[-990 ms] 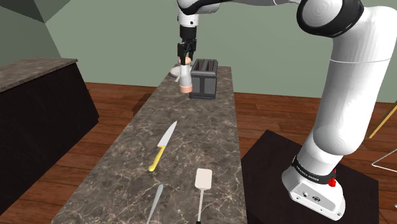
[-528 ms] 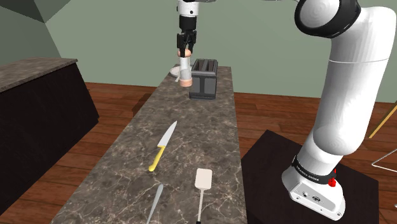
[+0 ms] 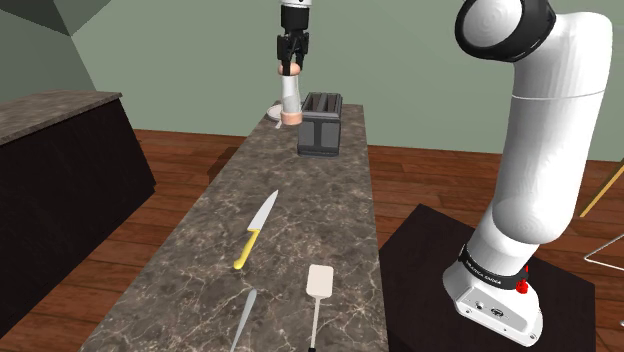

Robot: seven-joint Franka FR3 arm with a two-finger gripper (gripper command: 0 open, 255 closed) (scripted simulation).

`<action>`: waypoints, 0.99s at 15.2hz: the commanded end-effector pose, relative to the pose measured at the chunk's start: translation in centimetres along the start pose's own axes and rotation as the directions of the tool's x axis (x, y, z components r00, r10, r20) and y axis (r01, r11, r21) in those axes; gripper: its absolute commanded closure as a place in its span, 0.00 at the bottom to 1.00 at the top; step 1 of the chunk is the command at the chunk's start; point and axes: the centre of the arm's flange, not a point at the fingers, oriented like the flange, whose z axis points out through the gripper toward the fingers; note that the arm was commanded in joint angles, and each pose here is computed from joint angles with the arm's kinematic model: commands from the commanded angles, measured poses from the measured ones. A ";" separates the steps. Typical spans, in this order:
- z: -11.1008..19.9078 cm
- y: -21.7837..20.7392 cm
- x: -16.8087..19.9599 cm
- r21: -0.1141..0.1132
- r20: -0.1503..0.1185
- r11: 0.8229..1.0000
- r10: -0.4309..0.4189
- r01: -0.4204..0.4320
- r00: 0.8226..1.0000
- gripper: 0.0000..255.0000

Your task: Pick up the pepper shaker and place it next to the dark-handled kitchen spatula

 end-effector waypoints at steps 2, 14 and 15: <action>-1.5 0.1 0.2 0.000 0.000 1.000 0.000 0.000 1.000 1.00; -3.5 -10.2 -5.6 0.000 0.000 1.000 0.000 0.000 1.000 1.00; -3.6 -11.4 -6.2 0.000 0.000 1.000 0.000 0.000 1.000 1.00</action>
